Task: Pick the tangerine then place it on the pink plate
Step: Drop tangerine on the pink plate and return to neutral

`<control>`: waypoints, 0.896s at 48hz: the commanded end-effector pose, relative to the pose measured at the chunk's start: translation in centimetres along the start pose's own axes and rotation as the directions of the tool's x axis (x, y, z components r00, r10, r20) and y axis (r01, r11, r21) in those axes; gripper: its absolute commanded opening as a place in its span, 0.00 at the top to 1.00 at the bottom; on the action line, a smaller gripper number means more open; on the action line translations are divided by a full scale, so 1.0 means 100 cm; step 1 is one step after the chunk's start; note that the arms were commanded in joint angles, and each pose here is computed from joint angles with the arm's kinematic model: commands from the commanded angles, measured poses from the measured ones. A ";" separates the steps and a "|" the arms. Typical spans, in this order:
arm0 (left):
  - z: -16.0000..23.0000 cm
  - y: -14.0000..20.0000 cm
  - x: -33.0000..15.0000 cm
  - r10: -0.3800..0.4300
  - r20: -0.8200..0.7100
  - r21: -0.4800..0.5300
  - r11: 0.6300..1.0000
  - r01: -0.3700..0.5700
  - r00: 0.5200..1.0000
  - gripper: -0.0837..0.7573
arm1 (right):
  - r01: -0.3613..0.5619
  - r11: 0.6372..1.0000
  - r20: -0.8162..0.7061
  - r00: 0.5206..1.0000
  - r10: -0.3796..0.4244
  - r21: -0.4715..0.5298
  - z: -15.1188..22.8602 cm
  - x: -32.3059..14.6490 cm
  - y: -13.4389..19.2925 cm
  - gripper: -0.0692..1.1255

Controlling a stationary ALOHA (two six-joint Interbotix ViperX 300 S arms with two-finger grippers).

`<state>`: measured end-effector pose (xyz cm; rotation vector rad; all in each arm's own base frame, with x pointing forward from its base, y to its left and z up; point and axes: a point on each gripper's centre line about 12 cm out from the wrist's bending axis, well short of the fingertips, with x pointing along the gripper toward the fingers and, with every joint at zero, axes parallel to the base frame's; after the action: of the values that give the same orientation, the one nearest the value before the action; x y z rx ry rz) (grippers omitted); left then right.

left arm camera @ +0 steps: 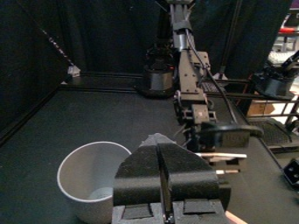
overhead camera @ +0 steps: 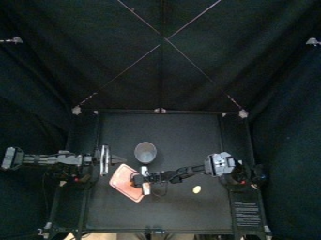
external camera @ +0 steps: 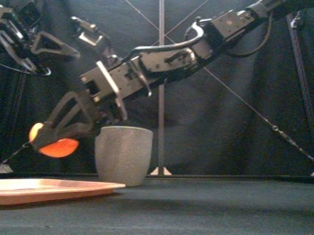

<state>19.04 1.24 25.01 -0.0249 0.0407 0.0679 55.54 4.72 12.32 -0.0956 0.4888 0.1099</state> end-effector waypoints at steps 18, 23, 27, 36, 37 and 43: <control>0.005 0.000 0.001 0.001 0.014 -0.003 1.000 -0.001 1.000 0.84 | 0.017 0.998 0.020 1.000 -0.018 0.066 0.019 0.005 -0.009 0.15; 0.005 0.000 0.001 0.002 0.014 -0.003 1.000 -0.002 1.000 0.84 | 0.017 0.998 0.033 0.999 -0.019 0.060 0.025 0.001 -0.009 0.15; 0.005 0.000 0.001 0.001 0.014 -0.003 1.000 -0.001 1.000 0.84 | 0.017 0.999 0.056 0.998 -0.020 0.046 0.036 -0.007 -0.010 0.15; 0.003 0.000 0.001 0.002 0.009 -0.003 1.000 -0.002 1.000 0.84 | 0.019 1.000 0.127 0.992 -0.021 0.012 0.064 -0.042 -0.011 0.15; 0.003 0.000 0.001 0.002 0.011 -0.003 1.000 -0.002 1.000 0.84 | 0.020 1.000 0.138 0.990 -0.021 0.011 0.066 -0.047 -0.011 0.15; 0.003 0.000 0.001 0.001 0.009 -0.005 1.000 -0.001 1.000 0.84 | 0.018 1.000 0.192 0.981 -0.018 0.004 0.069 -0.069 -0.010 0.15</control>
<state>18.97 1.24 24.71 -0.0266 0.0483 0.0681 53.93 4.29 17.67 -0.0862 0.3959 0.1024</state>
